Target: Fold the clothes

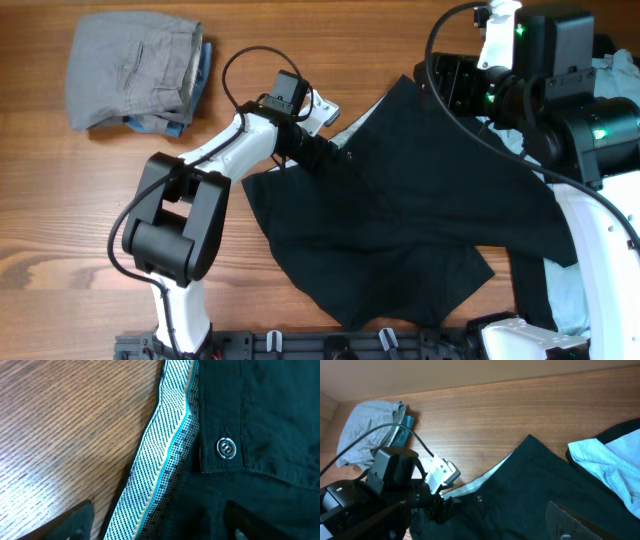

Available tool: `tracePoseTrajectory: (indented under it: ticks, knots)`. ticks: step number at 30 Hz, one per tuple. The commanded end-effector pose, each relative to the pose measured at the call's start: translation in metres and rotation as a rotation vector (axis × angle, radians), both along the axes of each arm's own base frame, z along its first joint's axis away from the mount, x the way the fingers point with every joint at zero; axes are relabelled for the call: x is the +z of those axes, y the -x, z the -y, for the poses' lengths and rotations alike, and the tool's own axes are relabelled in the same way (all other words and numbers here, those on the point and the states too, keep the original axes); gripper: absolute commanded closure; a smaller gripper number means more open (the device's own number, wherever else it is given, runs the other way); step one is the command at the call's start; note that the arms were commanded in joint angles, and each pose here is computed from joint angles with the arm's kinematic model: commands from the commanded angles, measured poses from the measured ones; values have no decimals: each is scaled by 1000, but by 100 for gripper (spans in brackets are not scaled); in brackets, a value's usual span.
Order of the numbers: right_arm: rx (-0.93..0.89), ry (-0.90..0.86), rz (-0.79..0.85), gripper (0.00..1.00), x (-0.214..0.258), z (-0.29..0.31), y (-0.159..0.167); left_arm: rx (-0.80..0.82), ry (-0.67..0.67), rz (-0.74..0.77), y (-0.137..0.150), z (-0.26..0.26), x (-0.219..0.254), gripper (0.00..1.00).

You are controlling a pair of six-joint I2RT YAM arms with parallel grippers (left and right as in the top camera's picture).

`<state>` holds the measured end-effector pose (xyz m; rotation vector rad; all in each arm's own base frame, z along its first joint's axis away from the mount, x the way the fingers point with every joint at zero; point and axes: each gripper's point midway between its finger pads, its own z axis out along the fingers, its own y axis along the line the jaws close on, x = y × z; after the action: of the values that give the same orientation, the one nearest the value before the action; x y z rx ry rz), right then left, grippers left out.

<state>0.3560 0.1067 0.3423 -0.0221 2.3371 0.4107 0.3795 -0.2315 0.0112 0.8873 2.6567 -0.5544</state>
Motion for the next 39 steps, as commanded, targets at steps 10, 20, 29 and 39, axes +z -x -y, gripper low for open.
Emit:
tracePoseTrajectory:
  ticks: [10,20,29,39]
  knots:
    - [-31,-2,7,9,3,5,-2,183,-267,-116,16,-57,-37,96]
    - [12,52,-20,9,-5,6,5,1033,-346,-439,41,-304,-21,96]
    - [-57,131,-408,30,-109,11,-5,966,-170,-474,52,-287,19,88]
    - [-125,212,-645,57,-277,37,-80,960,-89,-257,55,-274,109,83]
